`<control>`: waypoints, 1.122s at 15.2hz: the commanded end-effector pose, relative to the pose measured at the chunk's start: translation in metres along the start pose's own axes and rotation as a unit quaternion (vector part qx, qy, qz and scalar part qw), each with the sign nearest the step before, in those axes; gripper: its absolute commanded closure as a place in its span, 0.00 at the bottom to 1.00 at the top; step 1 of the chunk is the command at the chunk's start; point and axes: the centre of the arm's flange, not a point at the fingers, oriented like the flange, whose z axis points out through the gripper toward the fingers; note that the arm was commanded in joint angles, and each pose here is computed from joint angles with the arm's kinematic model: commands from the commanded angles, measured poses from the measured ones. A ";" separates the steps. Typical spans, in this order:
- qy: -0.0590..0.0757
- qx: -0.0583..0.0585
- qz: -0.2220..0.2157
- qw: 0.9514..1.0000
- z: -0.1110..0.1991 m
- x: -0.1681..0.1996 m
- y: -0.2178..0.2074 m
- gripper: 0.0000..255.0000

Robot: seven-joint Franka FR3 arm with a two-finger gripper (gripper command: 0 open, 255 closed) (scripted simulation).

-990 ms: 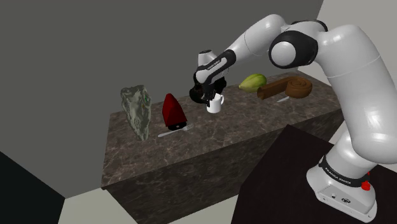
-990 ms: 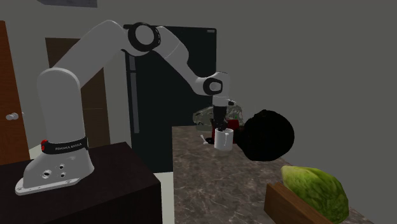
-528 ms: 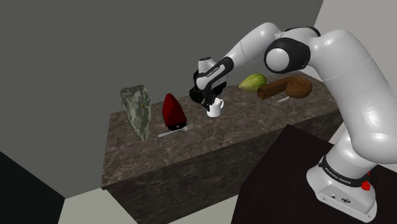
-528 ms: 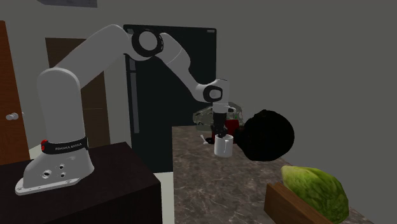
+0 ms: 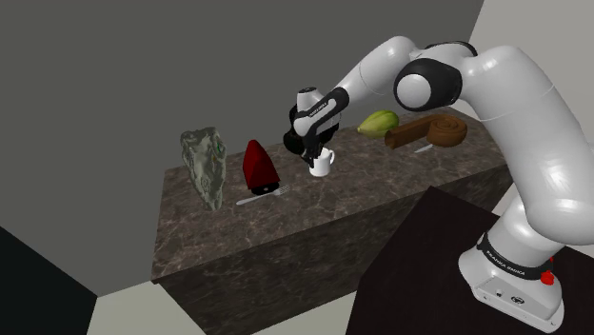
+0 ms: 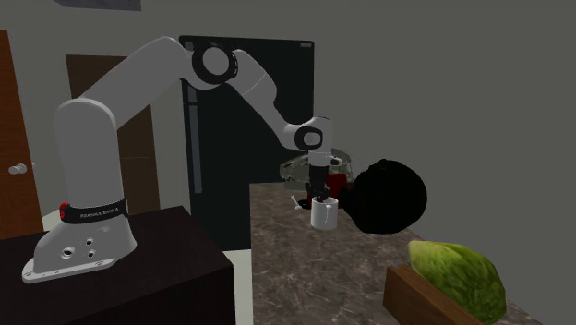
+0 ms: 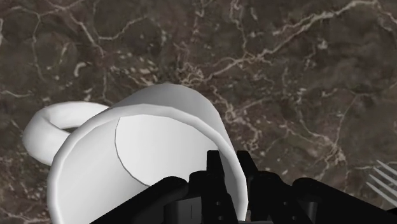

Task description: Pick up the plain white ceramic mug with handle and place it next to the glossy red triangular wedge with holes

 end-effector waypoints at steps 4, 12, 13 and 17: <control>0.000 0.000 0.000 1.000 0.000 0.000 0.000 0.00; 0.000 0.000 0.000 1.000 -0.050 0.000 0.000 0.00; 0.000 0.000 0.000 1.000 -0.050 0.000 0.000 0.00; 0.000 0.000 0.000 1.000 -0.050 0.000 0.000 0.00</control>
